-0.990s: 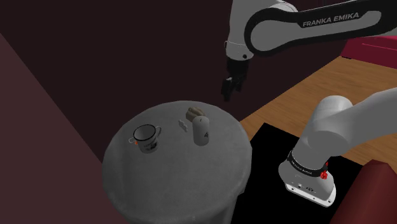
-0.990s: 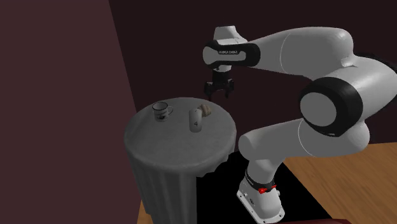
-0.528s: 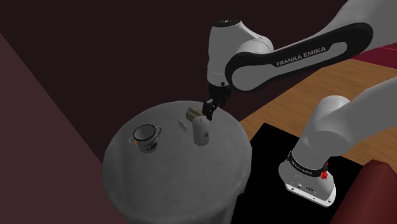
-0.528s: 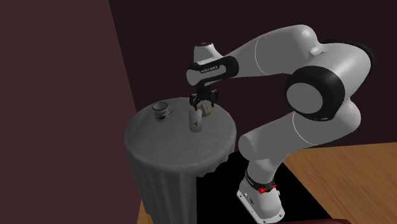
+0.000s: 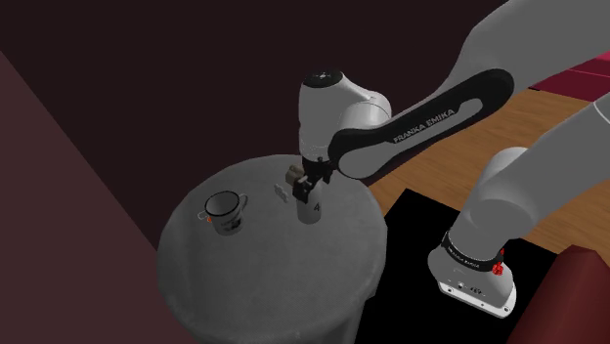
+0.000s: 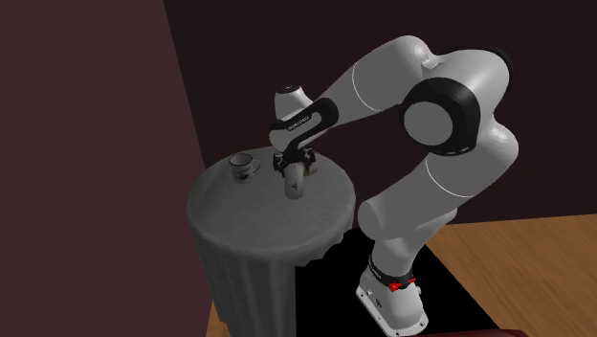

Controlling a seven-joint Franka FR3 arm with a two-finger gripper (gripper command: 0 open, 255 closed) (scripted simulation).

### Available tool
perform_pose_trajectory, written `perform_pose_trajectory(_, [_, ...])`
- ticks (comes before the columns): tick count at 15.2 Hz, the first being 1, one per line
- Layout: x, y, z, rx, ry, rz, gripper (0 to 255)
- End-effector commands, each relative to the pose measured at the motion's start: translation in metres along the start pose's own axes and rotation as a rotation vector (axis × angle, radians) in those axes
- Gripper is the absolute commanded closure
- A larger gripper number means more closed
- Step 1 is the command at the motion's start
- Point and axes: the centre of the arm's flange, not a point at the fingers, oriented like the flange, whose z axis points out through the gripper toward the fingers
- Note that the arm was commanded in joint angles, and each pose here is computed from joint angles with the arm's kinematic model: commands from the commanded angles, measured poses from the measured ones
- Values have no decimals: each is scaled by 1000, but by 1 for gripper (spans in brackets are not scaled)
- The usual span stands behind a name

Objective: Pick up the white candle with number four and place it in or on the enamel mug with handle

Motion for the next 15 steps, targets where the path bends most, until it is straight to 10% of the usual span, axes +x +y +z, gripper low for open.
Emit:
perform_pose_trajectory(1, [0,-1,11,0,1,0,0])
perform_pose_trajectory(12, [0,-1,24,0,1,0,0])
perform_pose_trajectory(13, [0,-1,24,0,1,0,255])
perform_pose_trajectory(15, [0,-1,24,0,1,0,255])
